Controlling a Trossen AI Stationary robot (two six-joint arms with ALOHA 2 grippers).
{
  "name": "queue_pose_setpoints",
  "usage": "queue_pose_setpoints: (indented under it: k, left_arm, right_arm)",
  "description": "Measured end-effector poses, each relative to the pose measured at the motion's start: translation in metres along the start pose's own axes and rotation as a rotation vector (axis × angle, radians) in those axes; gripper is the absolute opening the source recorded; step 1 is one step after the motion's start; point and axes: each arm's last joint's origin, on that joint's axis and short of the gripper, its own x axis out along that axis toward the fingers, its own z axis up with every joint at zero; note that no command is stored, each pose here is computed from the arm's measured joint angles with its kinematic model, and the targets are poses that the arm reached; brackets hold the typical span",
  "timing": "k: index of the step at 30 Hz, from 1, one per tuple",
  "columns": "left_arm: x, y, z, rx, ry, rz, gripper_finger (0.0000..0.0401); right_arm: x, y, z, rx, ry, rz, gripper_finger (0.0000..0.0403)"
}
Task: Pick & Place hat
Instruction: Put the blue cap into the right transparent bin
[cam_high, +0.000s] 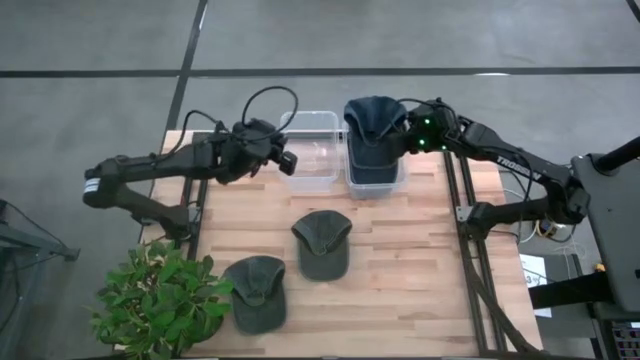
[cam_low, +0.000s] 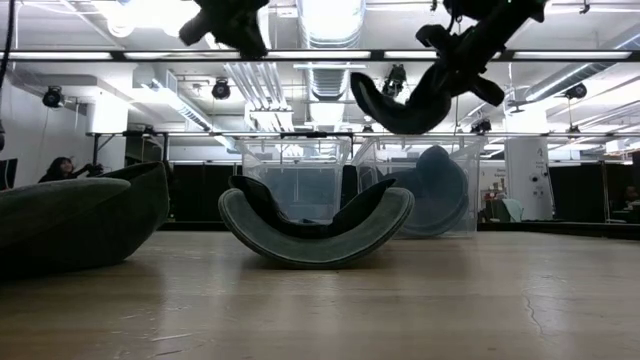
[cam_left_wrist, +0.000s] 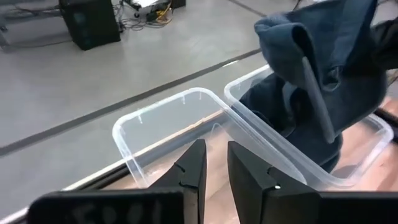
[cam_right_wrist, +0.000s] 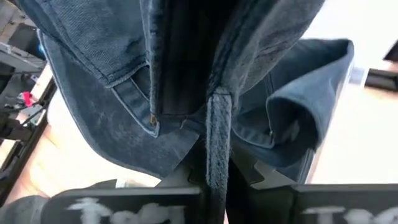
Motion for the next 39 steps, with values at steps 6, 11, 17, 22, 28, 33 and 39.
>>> queue_pose_setpoints:
  k: [6,11,17,22,28,33,39]
  left_arm:
    - [-0.008,0.019,-0.028,-0.069,-0.074,-0.071,0.0057]
    - [-0.017,0.034,-0.045,-0.051,-0.146,-0.162,0.0058]
    - [-0.026,0.048,-0.064,-0.001,-0.224,-0.28,0.0058]
    - [-0.029,0.06,-0.082,-0.002,-0.255,-0.293,0.0058]
    - [-0.032,0.071,-0.1,-0.016,-0.249,-0.294,0.0058]
    - [-0.033,0.076,-0.109,-0.031,-0.246,-0.298,0.0058]
    - [-0.034,0.077,-0.11,-0.036,-0.251,-0.312,0.0058]
  right_arm:
    - [0.013,-0.001,-0.002,0.037,0.056,-0.02,0.0012]
    - [0.023,-0.003,-0.003,0.052,0.088,-0.048,0.0012]
    - [0.031,-0.007,-0.008,0.081,0.136,-0.116,0.0012]
    - [0.03,-0.008,-0.008,0.101,0.134,-0.131,0.0012]
    - [0.03,-0.009,-0.009,0.109,0.131,-0.147,0.0013]
    - [0.03,-0.009,-0.008,0.101,0.123,-0.154,0.0013]
    - [0.032,-0.009,-0.008,0.074,0.129,-0.156,0.0013]
